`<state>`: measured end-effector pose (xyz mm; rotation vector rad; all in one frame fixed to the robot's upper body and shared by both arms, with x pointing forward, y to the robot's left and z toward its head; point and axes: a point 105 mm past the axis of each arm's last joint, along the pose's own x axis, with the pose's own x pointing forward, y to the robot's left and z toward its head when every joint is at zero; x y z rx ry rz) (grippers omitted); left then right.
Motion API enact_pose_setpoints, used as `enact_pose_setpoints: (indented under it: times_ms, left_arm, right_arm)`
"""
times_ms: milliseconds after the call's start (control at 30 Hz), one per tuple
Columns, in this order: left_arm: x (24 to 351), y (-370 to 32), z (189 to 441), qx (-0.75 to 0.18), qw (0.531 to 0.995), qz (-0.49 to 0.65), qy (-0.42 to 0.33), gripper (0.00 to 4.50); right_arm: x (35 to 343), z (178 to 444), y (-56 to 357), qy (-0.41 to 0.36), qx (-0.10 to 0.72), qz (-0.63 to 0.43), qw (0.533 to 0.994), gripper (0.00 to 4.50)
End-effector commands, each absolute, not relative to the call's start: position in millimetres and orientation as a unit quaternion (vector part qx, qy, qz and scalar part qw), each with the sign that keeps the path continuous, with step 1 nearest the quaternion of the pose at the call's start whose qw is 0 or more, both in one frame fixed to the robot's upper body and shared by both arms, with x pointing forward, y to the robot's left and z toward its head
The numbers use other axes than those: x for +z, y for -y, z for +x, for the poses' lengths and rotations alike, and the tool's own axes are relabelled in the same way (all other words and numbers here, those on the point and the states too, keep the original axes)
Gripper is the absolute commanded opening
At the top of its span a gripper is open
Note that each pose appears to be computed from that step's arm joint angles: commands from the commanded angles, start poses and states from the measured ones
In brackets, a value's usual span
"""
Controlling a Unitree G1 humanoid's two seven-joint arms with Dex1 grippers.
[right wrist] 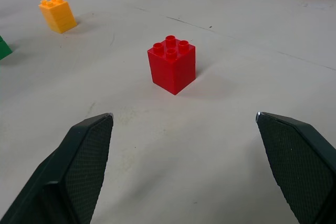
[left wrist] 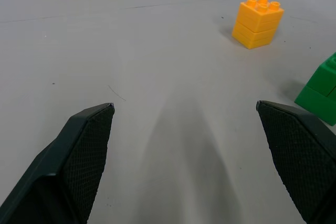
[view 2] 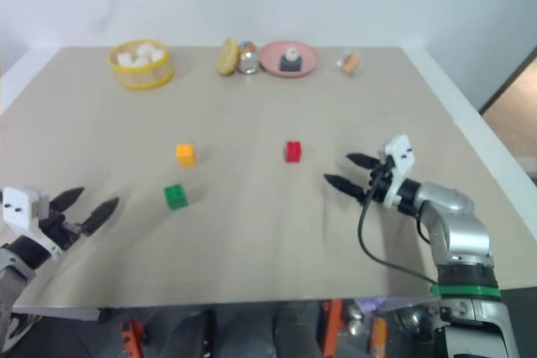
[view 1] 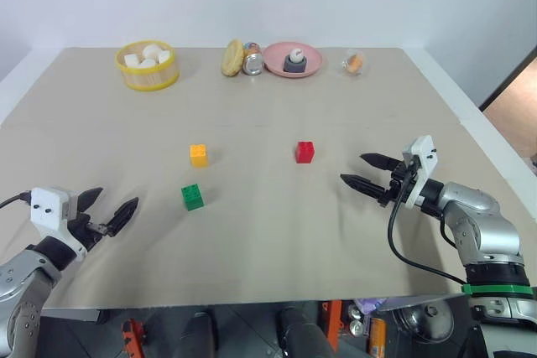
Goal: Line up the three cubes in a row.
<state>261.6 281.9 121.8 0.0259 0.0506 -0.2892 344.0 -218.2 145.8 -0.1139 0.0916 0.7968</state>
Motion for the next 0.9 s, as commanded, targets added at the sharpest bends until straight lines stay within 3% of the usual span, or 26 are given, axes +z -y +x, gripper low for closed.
enact_pose_setpoints:
  times_ms: [33,300,433,667,900]
  left_arm:
    - [133,-283,257,-0.151,0.988,0.012,-0.002,4.48]
    - [142,-289,237,-0.185,0.983,-0.009,0.000,4.48]
    - [162,-285,234,-0.223,0.975,0.009,0.018,4.48]
    - [239,-194,262,-0.428,0.897,0.057,0.096,4.48]
    - [239,-132,258,-0.549,0.830,0.057,0.083,4.48]
  right_arm:
    - [156,345,216,-0.025,0.389,-0.066,0.919,4.50]
    - [150,344,214,-0.035,0.395,-0.061,0.916,4.50]
    - [153,341,213,-0.032,0.400,-0.065,0.914,4.50]
    - [165,356,213,-0.032,0.428,-0.100,0.898,4.50]
    - [168,369,211,-0.030,0.445,-0.103,0.889,4.50]
